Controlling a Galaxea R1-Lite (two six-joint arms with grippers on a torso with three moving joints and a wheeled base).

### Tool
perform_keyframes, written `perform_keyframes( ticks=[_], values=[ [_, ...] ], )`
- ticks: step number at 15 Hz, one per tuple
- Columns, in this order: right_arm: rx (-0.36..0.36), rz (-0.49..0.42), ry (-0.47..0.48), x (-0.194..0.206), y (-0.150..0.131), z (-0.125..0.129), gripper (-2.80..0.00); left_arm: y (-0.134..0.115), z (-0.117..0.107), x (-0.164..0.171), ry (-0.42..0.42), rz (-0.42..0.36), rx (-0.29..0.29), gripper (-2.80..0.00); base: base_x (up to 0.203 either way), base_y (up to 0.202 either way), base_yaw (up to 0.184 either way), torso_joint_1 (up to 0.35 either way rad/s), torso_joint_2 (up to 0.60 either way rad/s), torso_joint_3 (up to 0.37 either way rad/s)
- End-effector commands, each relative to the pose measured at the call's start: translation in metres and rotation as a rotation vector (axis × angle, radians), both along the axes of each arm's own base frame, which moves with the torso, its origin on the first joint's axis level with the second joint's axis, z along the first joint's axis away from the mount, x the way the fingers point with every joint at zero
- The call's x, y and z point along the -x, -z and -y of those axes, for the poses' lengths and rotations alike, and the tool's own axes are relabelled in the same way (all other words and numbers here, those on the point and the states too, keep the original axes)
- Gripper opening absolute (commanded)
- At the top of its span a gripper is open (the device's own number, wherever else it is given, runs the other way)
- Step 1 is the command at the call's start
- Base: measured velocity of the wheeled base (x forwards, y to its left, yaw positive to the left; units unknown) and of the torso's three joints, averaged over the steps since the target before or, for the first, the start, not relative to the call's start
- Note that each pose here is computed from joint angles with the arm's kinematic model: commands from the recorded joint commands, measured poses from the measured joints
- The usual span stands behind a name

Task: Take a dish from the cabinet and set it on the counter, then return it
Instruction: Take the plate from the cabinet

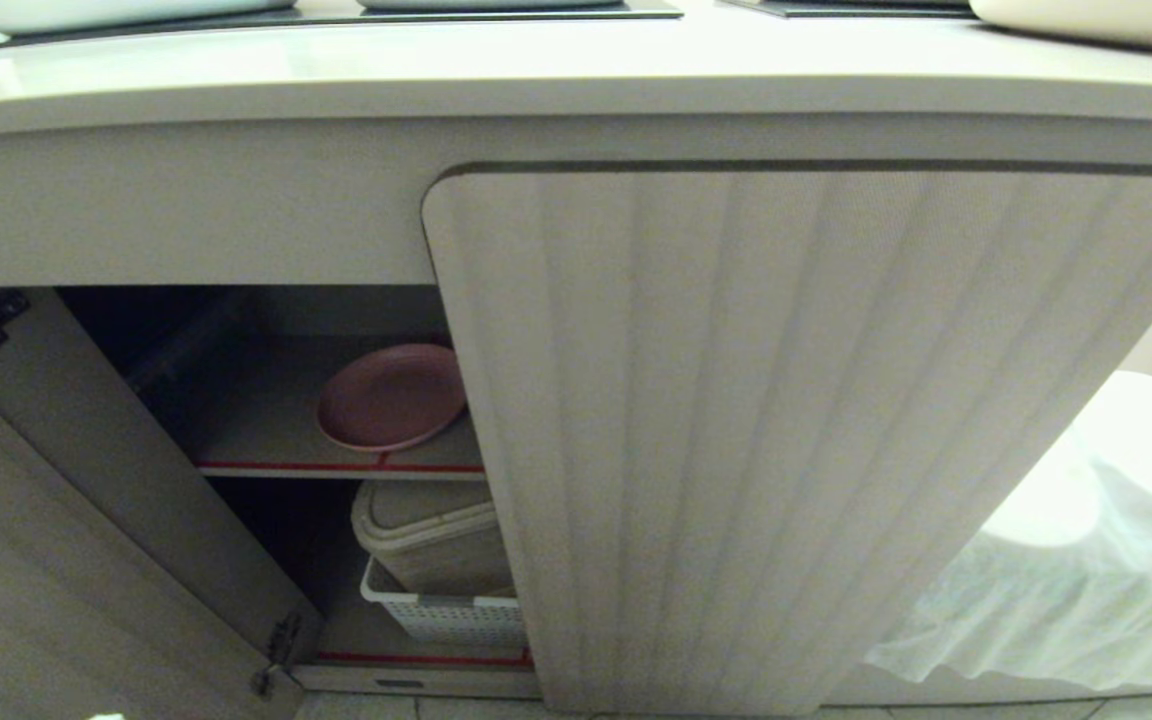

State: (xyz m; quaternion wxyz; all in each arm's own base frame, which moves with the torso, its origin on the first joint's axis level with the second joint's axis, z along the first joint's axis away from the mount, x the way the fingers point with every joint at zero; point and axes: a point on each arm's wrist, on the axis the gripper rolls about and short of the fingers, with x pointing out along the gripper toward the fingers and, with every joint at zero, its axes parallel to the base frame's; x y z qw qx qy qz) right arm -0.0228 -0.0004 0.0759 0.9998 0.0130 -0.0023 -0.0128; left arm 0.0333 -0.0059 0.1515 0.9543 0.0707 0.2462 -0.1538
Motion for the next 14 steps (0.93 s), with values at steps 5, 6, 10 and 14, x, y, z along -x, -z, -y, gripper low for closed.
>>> perform_keyframes(
  ticks=[5, 6, 10, 14],
  values=[
    [0.0, 0.0, 0.0, 0.0, 0.0, 0.0, -2.8, 0.005, 0.0, -0.042, -0.022, -0.099, 0.009, -2.8, 0.0, 0.0, 0.0, 0.0, 0.0, 0.0],
    [0.0, 0.0, 0.0, 0.0, 0.0, 0.0, -2.8, 0.004, 0.0, -0.045, -0.044, -0.099, 0.003, -2.8, 0.0, 0.0, 0.0, 0.0, 0.0, 0.0],
    [0.0, 0.0, -0.001, 0.0, 0.0, 0.0, -2.8, 0.008, -0.001, -0.056, -0.06, -0.158, -0.002, -2.8, 0.0, 0.0, 0.0, 0.0, 0.0, 0.0],
    [0.0, 0.0, 0.0, 0.0, 0.0, 0.0, -2.8, 0.016, 0.0, -0.059, -0.08, -0.224, 0.029, -2.8, 0.0, 0.0, 0.0, 0.0, 0.0, 0.0]
  ],
)
